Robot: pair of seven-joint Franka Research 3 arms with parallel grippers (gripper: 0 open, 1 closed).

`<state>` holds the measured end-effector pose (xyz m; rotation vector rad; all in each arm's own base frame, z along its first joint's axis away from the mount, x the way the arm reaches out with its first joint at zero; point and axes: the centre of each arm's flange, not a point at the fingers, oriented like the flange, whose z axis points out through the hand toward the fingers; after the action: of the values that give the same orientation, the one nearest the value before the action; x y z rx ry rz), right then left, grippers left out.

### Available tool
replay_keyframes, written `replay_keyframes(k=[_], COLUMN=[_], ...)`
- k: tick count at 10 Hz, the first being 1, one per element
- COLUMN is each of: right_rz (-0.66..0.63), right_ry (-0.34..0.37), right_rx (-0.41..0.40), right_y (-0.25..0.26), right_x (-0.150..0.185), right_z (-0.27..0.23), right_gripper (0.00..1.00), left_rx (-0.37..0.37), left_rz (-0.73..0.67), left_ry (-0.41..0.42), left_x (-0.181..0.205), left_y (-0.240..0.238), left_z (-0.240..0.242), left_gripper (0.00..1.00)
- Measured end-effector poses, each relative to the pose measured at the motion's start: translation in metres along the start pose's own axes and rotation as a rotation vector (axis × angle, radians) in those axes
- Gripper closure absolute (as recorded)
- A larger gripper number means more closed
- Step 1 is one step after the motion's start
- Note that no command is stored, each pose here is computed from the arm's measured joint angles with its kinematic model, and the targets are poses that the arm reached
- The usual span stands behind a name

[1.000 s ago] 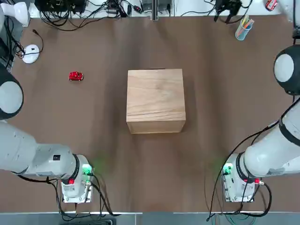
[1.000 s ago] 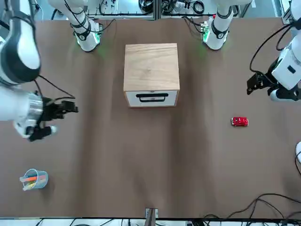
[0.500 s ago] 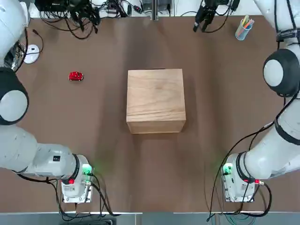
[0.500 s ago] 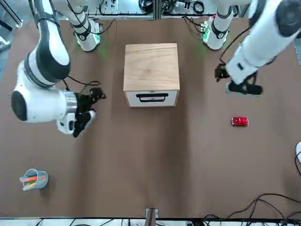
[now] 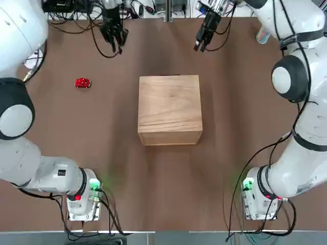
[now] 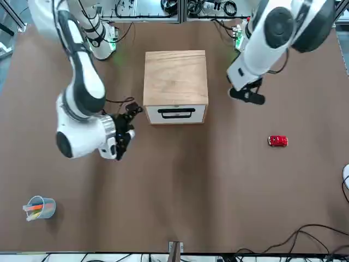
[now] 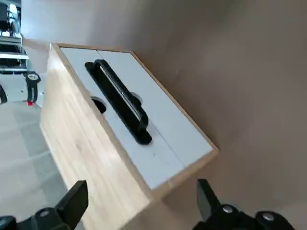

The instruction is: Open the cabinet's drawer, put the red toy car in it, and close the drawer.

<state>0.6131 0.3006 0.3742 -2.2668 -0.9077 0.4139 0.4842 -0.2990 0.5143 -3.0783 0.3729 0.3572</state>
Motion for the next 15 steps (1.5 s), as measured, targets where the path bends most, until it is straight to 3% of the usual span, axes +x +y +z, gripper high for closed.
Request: replay_keyframes(k=[1,2,3,5,8,11,13,15], right_rz=[-0.022,-0.029,-0.028,-0.031,-0.031,0.024,0.046,0.053], right_ry=[-0.002,0.014,0.041,0.066,0.113,0.158,0.157,0.111], right_rx=[-0.01,-0.001,0.028,0.063,0.027,0.114,0.142,0.177], right_y=[-0.005,-0.008,-0.01,-0.007,-0.005,0.012,0.021,0.026], right_x=[0.011,0.02,0.026,0.033,0.05,0.06,0.059,0.052], right_z=[0.019,0.032,0.038,0.05,0.073,0.104,0.11,0.114], right_gripper=[0.0,0.0,0.0,0.0,0.0,0.0,0.0,0.0], left_rx=[-0.007,-0.03,-0.058,-0.088,-0.111,-0.111,-0.084,-0.071], left_rz=[-0.015,-0.022,-0.022,-0.021,-0.02,-0.006,-0.03,-0.051], left_ry=[-0.002,-0.012,-0.007,0.014,-0.005,-0.014,0.027,0.047], left_x=[0.0,-0.003,-0.002,0.005,0.017,0.024,0.035,0.041], left_y=[0.021,0.038,0.048,0.059,0.074,0.081,0.078,0.077], left_z=[0.019,0.034,0.044,0.061,0.086,0.104,0.111,0.116], left_gripper=[0.73,0.92,0.99,0.99,0.99,0.99,0.99,0.99])
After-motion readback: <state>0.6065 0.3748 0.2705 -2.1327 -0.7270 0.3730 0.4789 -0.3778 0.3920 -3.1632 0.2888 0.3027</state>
